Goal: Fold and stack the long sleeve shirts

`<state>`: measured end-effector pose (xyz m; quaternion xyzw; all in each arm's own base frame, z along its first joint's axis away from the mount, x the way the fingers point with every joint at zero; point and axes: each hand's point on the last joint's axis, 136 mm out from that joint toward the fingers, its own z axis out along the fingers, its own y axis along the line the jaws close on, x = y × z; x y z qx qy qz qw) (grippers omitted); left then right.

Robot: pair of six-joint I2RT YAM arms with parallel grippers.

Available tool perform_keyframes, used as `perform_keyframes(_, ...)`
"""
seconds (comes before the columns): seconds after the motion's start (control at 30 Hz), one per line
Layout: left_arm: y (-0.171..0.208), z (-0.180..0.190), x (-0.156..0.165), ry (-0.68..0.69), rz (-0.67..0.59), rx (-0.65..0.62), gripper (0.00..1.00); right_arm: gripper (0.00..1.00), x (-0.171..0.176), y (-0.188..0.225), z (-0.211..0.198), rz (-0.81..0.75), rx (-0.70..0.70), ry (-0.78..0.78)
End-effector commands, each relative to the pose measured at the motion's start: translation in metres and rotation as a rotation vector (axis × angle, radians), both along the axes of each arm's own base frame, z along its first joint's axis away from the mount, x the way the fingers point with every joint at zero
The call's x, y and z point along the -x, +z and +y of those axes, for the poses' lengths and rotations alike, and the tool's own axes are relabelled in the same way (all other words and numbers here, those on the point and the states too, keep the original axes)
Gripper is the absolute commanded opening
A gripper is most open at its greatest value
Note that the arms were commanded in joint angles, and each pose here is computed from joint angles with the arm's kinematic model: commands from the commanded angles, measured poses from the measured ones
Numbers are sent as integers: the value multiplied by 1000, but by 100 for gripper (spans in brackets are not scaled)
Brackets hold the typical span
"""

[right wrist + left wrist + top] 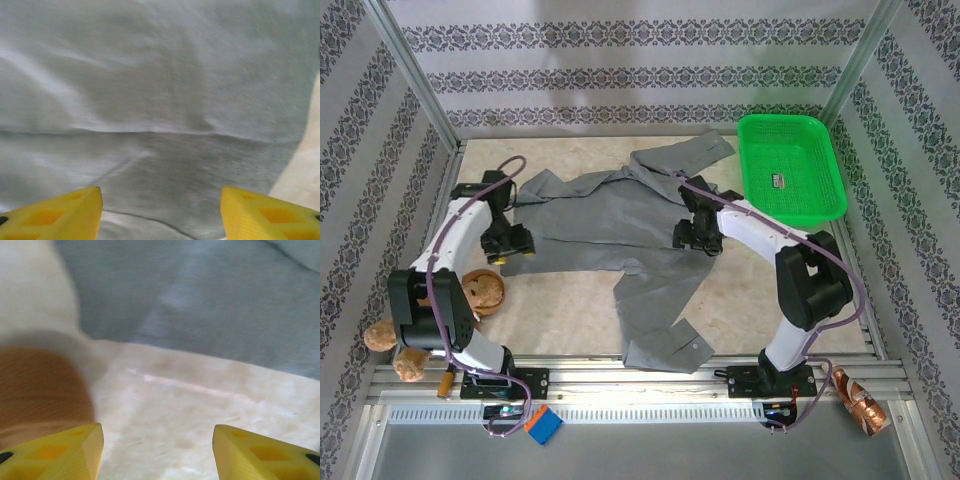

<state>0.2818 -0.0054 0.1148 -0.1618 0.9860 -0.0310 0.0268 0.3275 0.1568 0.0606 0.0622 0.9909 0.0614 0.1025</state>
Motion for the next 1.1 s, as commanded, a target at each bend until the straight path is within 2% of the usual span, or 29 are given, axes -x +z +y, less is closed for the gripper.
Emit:
perform_keyframes(0.0,-13,-37,-36,23,-88,105,60,63,2,-23,-7,12,47,-17)
perform_keyframes(0.13,-43,-54,-47,63,-67,137,59,62,5,-49,-24,61,87,-145)
perform_keyframes(0.27,-71,-62,-42,64,-16,130,59,61,2,-57,-48,61,147,-230)
perform_keyframes(0.47,-103,-80,-27,31,63,127,59,60,-9,-48,-56,53,181,-278)
perform_keyframes(0.63,-112,-96,-14,7,85,143,60,60,-2,-39,-91,56,223,-331)
perform_keyframes(0.77,-96,-105,-9,11,53,193,62,61,9,-33,-115,54,242,-350)
perform_keyframes(0.87,-65,-102,-3,20,0,200,65,62,11,-23,-117,19,220,-334)
perform_keyframes(1.07,-18,-56,31,131,-45,158,72,67,11,10,-108,-69,145,-263)
